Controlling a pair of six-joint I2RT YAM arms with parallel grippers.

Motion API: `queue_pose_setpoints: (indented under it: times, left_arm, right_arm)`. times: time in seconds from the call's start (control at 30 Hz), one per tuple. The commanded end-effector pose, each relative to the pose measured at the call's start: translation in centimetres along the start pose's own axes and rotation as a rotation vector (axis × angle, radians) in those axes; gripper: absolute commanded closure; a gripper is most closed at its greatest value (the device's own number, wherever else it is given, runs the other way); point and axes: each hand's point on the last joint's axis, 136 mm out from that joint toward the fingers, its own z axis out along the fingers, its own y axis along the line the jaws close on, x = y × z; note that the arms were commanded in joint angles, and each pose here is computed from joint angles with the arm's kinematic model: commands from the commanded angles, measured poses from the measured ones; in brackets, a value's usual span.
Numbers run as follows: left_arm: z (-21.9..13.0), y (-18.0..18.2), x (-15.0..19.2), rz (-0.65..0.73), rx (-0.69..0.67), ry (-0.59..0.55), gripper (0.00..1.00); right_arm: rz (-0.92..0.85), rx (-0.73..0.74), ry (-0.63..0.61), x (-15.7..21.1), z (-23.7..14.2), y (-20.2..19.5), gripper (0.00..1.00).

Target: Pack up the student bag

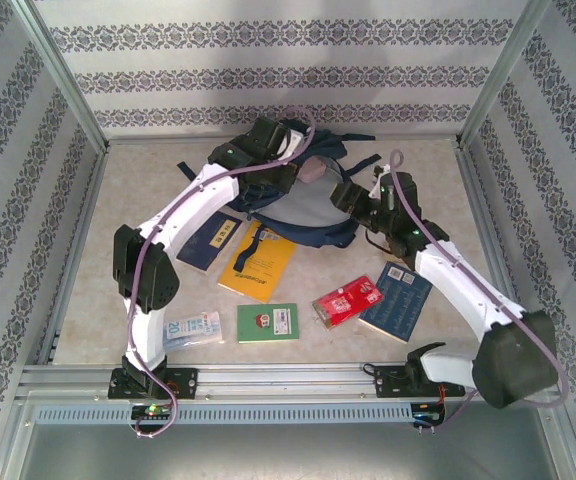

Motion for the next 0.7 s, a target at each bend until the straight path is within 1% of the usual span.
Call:
queue_pose_setpoints:
  times: [0.0, 0.1, 0.17, 0.27, 0.47, 0.57, 0.67]
  left_arm:
    - [-0.8, -0.7, -1.6, -0.129, 0.100, -0.063, 1.00]
    - [-0.2, -1.1, -1.0, -0.168, 0.149, -0.040, 1.00]
    - [0.2, -1.5, -0.6, -0.197, 0.188, -0.025, 1.00]
    - [0.6, -2.4, -0.2, -0.215, 0.240, 0.002, 1.00]
    - [0.8, -2.9, 0.3, -0.234, 0.265, 0.030, 1.00]
    - [0.8, -3.0, 0.5, -0.244, 0.276, 0.042, 1.00]
    - [1.1, -3.1, 0.8, -0.246, 0.283, 0.055, 1.00]
  right_arm:
    - [0.026, 0.287, 0.133, 5.0, -2.1, -7.6, 0.36]
    - [0.189, 0.259, 0.198, 8.7, -3.0, -9.4, 0.37]
    - [0.315, 0.203, 0.245, 11.3, -3.3, -10.0, 0.39]
    - [0.421, 0.175, 0.295, 14.3, -4.0, -10.7, 0.41]
    - [0.532, 0.151, 0.274, 17.3, -5.5, -12.6, 0.43]
    - [0.548, 0.152, 0.307, 19.1, -6.0, -12.7, 0.44]
    - [0.551, 0.173, 0.348, 21.1, -6.1, -13.0, 0.43]
